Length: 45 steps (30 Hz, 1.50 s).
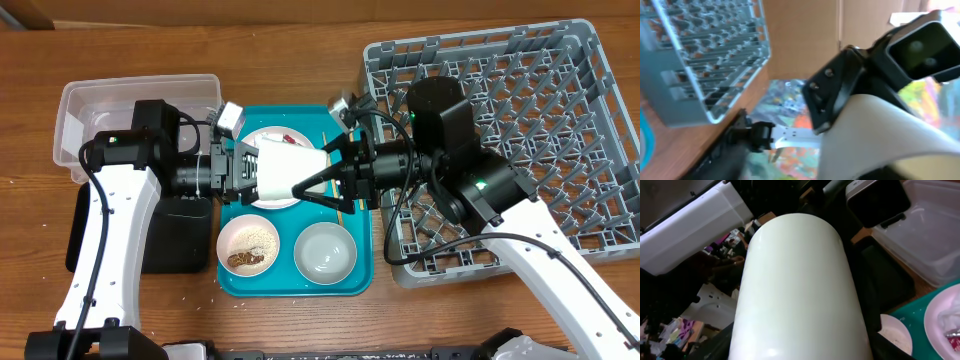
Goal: Sort waste into correct bins and load items into the dishwasher
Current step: 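Carry the cup with the right gripper and set it upside down in the rack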
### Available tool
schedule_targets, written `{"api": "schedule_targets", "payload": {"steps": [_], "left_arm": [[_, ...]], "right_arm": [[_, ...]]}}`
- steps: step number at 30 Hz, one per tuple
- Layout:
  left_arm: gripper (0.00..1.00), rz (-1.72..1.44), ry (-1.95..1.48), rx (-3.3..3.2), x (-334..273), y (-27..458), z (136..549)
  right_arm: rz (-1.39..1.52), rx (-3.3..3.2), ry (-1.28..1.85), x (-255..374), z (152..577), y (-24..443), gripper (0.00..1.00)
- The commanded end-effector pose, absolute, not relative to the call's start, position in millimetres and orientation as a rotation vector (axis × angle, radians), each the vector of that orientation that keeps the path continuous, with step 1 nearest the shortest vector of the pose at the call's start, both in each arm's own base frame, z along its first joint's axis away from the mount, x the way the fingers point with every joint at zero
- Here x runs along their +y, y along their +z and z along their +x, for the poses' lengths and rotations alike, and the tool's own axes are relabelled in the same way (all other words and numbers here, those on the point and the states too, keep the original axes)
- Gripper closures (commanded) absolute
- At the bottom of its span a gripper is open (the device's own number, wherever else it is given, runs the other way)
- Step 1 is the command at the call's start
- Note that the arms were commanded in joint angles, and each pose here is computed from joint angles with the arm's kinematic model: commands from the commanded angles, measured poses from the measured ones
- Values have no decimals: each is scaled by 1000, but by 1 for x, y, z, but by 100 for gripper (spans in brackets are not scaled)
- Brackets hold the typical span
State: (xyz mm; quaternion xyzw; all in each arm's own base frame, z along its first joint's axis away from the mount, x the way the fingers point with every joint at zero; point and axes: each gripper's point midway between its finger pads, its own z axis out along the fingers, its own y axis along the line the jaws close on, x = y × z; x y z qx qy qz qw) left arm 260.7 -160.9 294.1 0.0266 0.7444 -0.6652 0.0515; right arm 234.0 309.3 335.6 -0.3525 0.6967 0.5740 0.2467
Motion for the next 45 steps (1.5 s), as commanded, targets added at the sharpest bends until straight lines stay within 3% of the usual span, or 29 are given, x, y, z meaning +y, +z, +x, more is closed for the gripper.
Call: {"api": "schedule_targets", "payload": {"steps": [1, 9, 16, 30, 37, 41, 45], "left_arm": [[0, 113, -1749, 2465, -154, 263, 262], [0, -140, -1287, 2828, -121, 206, 264], [0, -122, -1280, 2809, -121, 207, 268], [0, -59, -1252, 2831, -129, 204, 265], [0, -5, -1214, 2838, -135, 201, 266], [0, 21, -1092, 2898, -134, 191, 263], [0, 52, -898, 2975, -137, 177, 259]], "right_arm": [[-874, 1904, 1458, 288, 241, 354, 41], [-174, 2345, 719, 176, 289, 290, 46], [307, 2703, 262, 100, 247, 221, 45], [373, 3159, -59, 89, 209, 144, 44], [287, 3220, 56, 103, 205, 142, 23], [286, 3205, 69, 105, 208, 148, 1], [270, 3113, 142, 113, 229, 171, 0]]}}
